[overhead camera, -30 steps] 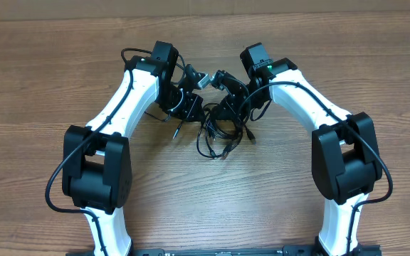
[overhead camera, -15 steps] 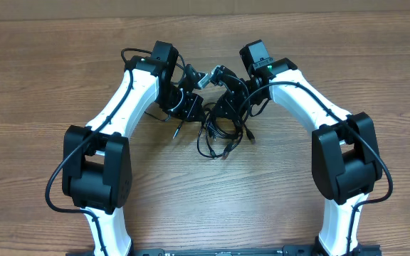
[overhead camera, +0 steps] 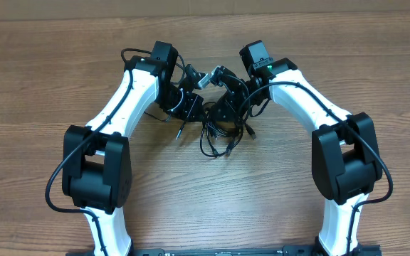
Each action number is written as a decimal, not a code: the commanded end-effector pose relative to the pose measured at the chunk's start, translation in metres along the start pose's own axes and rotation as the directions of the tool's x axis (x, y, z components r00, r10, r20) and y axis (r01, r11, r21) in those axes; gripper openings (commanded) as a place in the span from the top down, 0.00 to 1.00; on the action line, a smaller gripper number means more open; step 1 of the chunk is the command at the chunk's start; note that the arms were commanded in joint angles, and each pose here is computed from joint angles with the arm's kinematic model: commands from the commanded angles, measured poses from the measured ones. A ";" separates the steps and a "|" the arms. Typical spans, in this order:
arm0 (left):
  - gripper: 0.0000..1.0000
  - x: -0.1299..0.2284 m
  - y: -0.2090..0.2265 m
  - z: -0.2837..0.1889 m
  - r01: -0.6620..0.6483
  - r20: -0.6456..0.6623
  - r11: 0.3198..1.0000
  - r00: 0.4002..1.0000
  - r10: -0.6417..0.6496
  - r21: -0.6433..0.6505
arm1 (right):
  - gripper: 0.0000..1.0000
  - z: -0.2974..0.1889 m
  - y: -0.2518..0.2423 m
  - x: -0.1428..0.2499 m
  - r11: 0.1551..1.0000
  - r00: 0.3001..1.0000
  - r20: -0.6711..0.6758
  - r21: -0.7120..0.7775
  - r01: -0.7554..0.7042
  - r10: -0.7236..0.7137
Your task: Untangle cables
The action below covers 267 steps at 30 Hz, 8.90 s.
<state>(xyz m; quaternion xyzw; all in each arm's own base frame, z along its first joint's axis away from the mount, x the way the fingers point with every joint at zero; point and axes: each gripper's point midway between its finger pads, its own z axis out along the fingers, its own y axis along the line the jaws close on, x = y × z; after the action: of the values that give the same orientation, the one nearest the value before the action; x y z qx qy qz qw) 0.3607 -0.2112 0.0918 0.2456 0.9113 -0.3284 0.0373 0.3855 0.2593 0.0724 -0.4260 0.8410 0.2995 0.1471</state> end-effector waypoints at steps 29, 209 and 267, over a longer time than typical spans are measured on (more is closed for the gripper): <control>0.96 -0.007 -0.029 0.001 -0.091 0.043 0.987 0.995 0.086 0.132 | 0.57 -0.005 0.042 -0.022 0.989 0.994 0.059 -0.109 0.098 -0.092; 0.96 -0.008 0.018 0.010 0.019 0.046 0.997 0.999 -0.016 -0.081 | 0.42 -0.004 -0.027 0.001 0.987 1.000 0.017 0.161 -0.017 0.015; 0.69 0.009 0.079 -0.007 0.256 0.072 0.863 0.966 -0.250 -0.436 | 0.86 0.001 0.010 0.014 0.805 0.809 -0.023 0.118 -0.581 0.588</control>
<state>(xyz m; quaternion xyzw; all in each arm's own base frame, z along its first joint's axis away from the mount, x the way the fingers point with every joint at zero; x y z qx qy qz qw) 0.3928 -0.1582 0.0520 0.1101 0.9826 -0.1378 0.0585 0.3599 0.2519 0.0516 -0.1797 0.9420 0.2826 0.0236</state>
